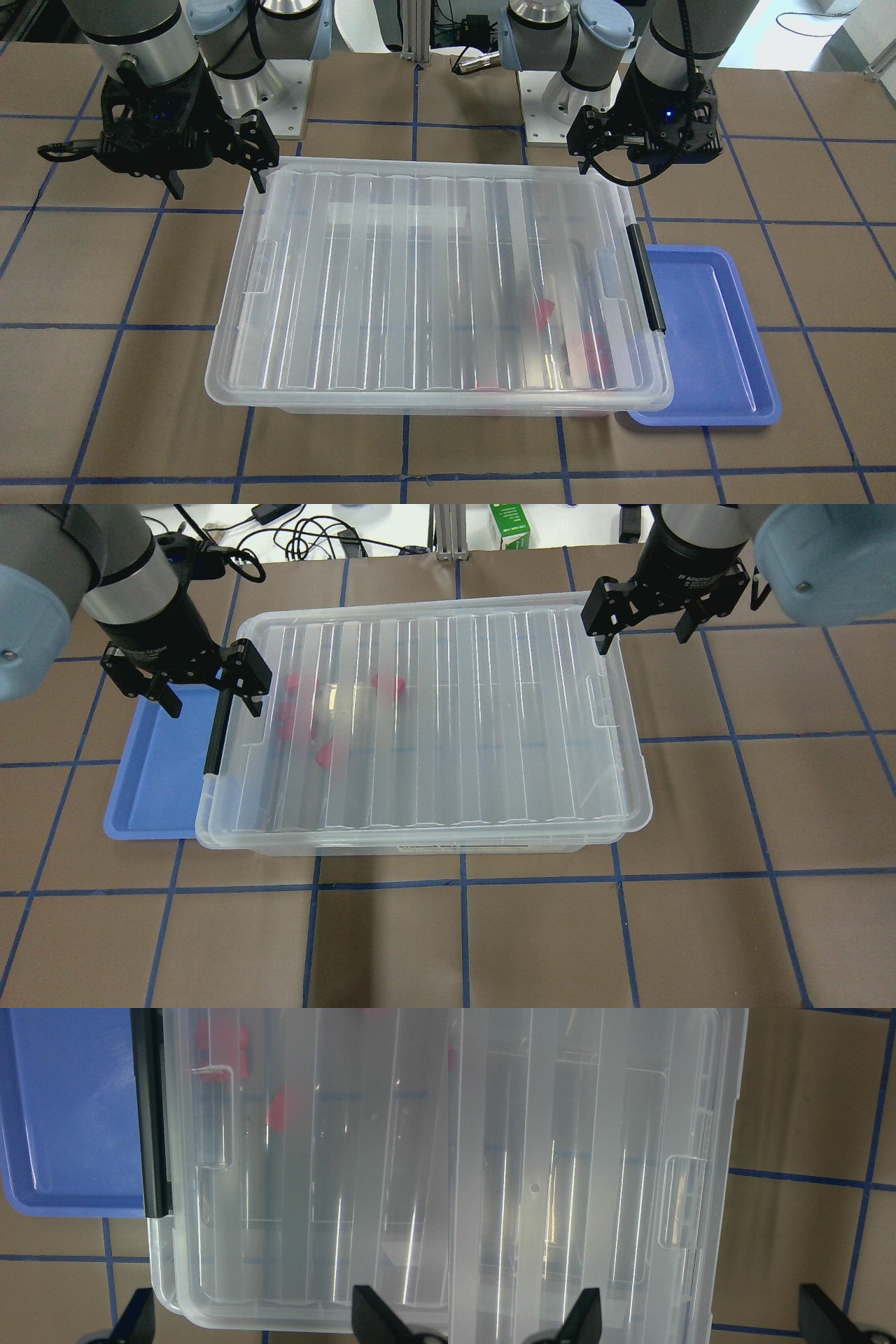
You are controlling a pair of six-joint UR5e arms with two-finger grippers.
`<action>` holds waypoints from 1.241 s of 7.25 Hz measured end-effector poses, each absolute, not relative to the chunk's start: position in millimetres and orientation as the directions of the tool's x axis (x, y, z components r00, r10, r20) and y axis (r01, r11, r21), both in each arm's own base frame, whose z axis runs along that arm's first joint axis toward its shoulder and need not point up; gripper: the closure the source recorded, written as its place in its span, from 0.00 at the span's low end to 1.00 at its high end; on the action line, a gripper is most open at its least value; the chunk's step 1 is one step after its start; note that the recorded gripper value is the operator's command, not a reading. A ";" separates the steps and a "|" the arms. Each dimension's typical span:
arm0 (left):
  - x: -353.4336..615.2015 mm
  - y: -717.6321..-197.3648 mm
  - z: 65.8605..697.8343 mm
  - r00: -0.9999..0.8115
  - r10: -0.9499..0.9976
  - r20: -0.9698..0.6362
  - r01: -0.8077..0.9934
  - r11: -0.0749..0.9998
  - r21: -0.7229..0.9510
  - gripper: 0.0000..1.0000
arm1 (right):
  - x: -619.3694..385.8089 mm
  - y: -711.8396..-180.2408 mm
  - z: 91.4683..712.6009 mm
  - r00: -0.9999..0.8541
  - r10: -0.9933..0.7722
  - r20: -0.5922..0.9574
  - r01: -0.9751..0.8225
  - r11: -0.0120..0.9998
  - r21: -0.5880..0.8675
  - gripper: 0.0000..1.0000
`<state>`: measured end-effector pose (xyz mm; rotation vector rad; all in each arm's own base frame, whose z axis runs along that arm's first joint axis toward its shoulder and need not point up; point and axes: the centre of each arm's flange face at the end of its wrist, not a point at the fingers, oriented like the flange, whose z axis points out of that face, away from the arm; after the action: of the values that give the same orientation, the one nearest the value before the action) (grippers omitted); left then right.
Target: Place red block in blue tray from box
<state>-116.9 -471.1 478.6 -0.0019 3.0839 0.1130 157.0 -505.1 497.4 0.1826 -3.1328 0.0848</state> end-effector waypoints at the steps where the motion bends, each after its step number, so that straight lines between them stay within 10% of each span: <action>1: -116.9 -471.1 478.6 -0.998 0.001 -0.056 -0.003 0.997 0.073 0.00 | 156.8 -504.5 497.0 -0.993 -0.116 0.006 -0.116 0.992 -0.049 0.00; 9: -116.2 -470.5 477.7 -0.998 0.005 -0.062 0.001 0.997 0.079 0.00 | 108.9 -517.5 384.5 -0.997 -0.083 -0.007 -0.083 0.996 -0.040 0.00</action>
<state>-116.2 -470.5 477.7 0.0046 3.0769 0.1214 108.9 -517.5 384.5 0.1307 -3.1473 0.0622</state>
